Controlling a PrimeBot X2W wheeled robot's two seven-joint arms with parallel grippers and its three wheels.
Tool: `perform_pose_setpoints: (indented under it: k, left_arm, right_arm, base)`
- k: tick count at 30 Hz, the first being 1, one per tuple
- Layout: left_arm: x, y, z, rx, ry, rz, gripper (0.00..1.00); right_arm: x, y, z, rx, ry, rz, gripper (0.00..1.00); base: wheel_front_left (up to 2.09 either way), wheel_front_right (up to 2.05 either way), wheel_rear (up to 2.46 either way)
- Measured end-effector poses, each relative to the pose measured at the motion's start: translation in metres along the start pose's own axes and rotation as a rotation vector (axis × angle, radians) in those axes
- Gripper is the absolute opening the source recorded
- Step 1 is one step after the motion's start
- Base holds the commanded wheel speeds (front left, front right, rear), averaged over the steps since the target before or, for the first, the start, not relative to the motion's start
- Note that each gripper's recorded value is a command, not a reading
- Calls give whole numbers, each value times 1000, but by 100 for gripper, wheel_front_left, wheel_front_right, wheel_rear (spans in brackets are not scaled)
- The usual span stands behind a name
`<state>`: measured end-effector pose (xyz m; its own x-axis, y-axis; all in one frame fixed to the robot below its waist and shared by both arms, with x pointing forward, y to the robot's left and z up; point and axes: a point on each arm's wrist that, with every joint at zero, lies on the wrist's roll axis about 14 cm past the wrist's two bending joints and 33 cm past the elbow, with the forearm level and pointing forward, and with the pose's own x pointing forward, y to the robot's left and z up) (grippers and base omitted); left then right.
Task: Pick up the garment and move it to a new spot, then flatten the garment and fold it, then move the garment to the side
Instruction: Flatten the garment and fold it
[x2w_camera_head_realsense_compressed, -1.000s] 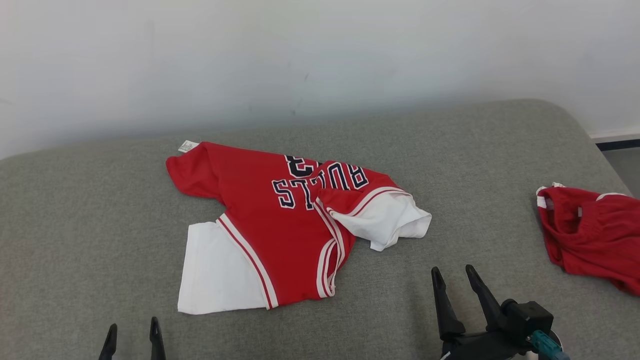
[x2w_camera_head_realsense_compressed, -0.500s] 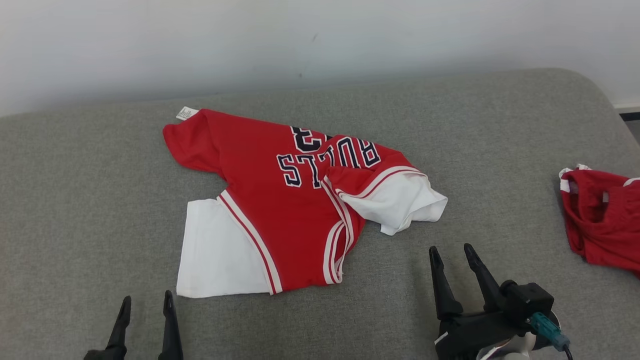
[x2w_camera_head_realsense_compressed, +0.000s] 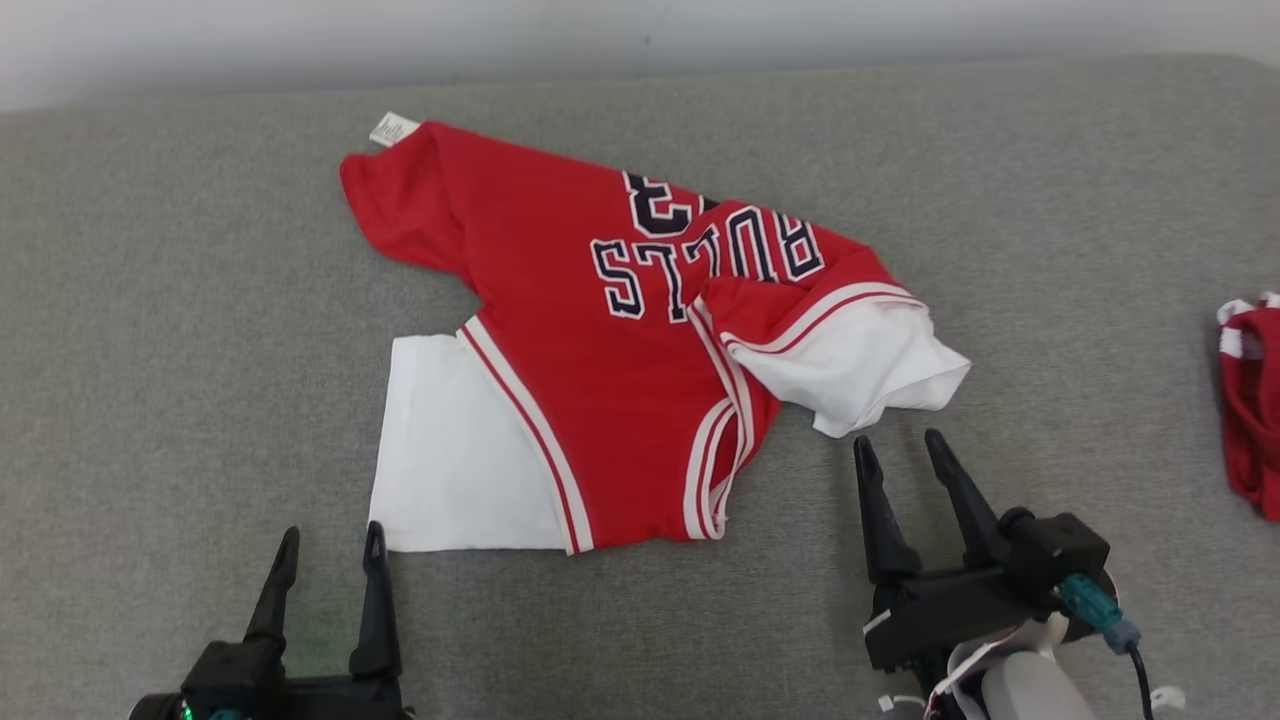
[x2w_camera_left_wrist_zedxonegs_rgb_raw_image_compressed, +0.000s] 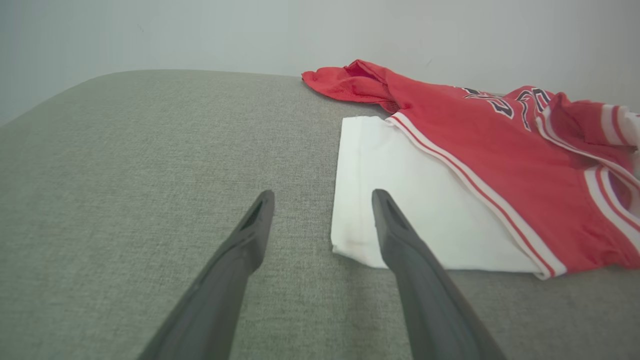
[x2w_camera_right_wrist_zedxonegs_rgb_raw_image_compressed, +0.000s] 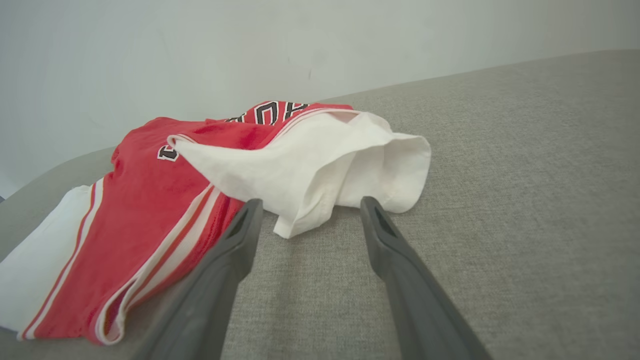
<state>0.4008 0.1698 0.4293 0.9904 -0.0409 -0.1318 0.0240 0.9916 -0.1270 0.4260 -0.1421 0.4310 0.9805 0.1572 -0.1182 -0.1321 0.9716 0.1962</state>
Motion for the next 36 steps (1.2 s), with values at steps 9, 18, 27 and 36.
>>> perform_pose_setpoints:
  k: [9, 18, 27, 36]
  left_arm:
    - [5, 8, -11, -4, 29, 25, 100]
    - [0, 19, -13, -9, 39, 62, 100]
    - [-5, 23, -11, -14, 36, 77, 100]
    - [-19, 39, -8, -16, 36, 134, 100]
  right_arm:
    - [28, 4, -15, 4, 32, 21, 91]
    - [46, -7, -5, -22, -1, -10, 0]
    - [100, -17, 82, -285, -196, 75, 0]
    - [164, -61, 174, -538, -311, -7, 0]
  base:
    - [0, 0, 0]
    - [0, 0, 0]
    - [0, 0, 0]
    - [0, 0, 0]
